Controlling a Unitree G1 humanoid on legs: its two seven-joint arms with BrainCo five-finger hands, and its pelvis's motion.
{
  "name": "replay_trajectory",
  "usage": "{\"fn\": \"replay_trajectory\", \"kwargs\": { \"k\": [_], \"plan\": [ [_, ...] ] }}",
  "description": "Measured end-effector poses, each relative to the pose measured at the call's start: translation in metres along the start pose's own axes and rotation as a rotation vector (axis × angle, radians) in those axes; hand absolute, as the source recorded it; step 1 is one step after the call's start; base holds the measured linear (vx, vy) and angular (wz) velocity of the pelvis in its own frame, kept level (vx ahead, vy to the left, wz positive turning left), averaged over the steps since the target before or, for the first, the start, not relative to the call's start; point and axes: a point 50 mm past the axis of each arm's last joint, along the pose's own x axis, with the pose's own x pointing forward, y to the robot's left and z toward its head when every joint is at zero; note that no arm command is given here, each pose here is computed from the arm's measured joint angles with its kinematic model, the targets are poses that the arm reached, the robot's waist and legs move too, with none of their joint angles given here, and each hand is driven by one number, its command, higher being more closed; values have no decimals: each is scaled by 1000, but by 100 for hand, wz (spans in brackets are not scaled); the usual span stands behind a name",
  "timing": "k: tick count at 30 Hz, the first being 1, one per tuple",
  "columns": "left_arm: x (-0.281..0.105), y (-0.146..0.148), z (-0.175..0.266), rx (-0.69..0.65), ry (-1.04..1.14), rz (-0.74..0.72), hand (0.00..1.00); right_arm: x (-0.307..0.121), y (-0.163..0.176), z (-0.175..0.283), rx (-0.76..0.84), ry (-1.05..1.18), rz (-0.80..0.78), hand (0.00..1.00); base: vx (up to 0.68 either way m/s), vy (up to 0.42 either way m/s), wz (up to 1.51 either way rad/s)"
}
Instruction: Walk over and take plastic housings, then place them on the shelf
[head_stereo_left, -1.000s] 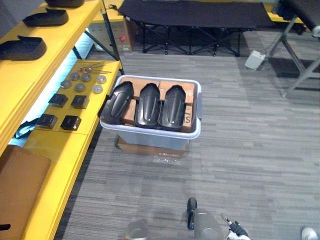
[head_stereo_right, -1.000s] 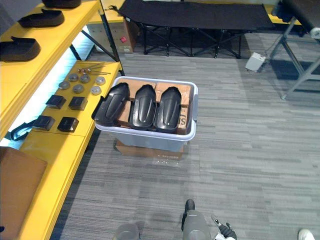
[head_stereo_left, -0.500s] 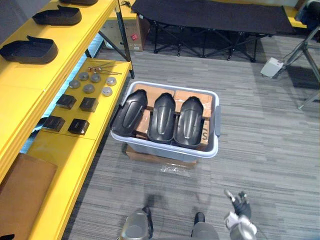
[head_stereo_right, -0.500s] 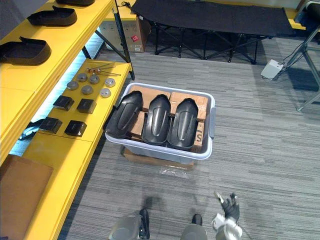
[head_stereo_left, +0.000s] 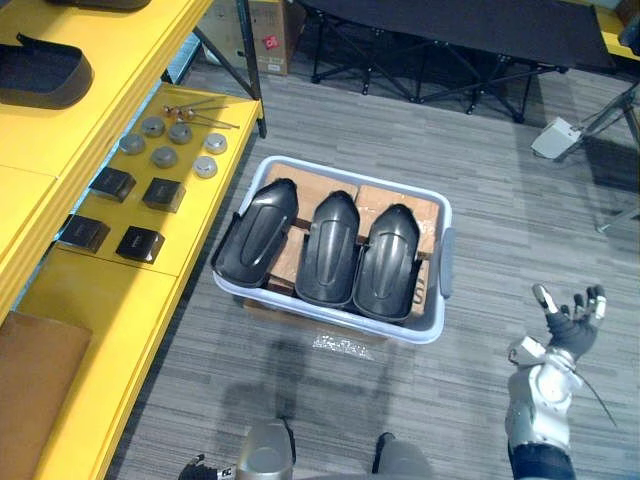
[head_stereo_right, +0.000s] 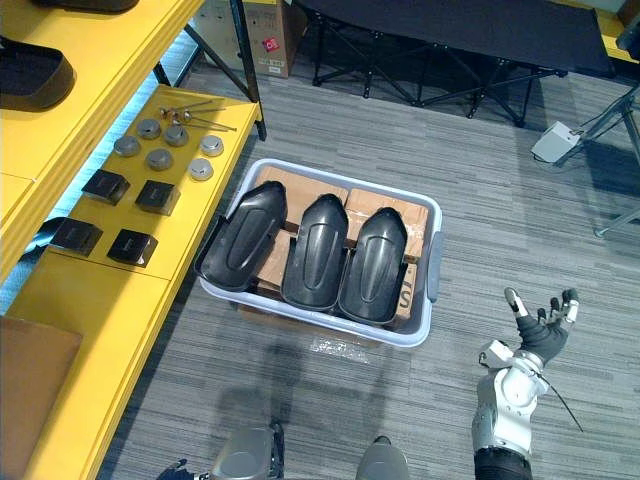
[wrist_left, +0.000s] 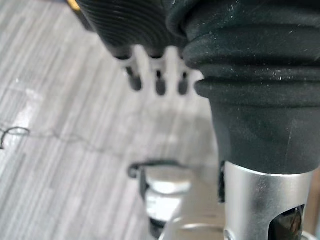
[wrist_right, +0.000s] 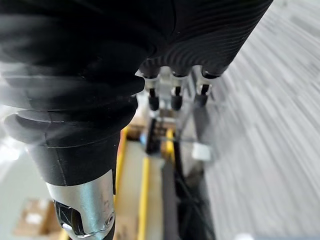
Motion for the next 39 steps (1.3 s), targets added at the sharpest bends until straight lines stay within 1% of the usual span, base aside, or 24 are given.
{"fn": "replay_trajectory", "kwargs": {
  "k": [2,3,5,7,10,12,14,16,19,23,26,27,29,30,34,39],
  "plan": [
    [2,-3,13,-9,-43,0,0,11,16,8,2,-12,55,0,-3,-130,3],
    [3,4,24,-7,-85,7,0,18,26,16,12,-28,85,0,-14,-185,29],
    [3,-8,34,-29,-132,-19,0,36,36,28,4,-42,101,0,-1,-102,26],
    [4,-13,32,-37,-125,-25,0,42,42,31,-2,-32,109,0,39,-7,30],
    [4,-12,33,-32,-132,-32,0,41,50,26,-2,8,146,0,56,60,42],
    [5,-21,37,18,-135,-59,0,44,54,27,-13,11,153,0,41,115,55],
    [8,-19,54,50,-169,-51,0,42,72,25,-28,28,208,0,2,132,33],
    [8,-20,66,63,-200,-57,0,42,88,31,-6,12,240,0,-35,114,14],
    [7,-30,66,73,-200,-74,0,42,103,35,1,1,269,0,-37,48,-5],
    [8,-36,63,78,-184,-65,0,26,120,36,-40,-17,336,0,-78,-9,-15],
    [8,-38,65,93,-183,-61,0,14,126,29,-63,2,334,0,-120,-37,-19],
    [8,-38,64,96,-179,-55,0,2,127,19,-105,19,317,0,-108,-51,-14],
    [9,-37,64,96,-176,-49,0,-6,123,12,-128,35,284,0,-78,-35,-5],
    [9,-37,63,89,-174,-41,0,-12,119,6,-157,44,238,0,-48,-19,-3],
    [9,-35,64,83,-177,-27,0,-17,110,1,-194,69,148,0,-24,-1,-15],
    [9,-33,63,60,-165,-23,0,-25,100,-8,-230,122,91,0,46,9,-5]
  ]
}}
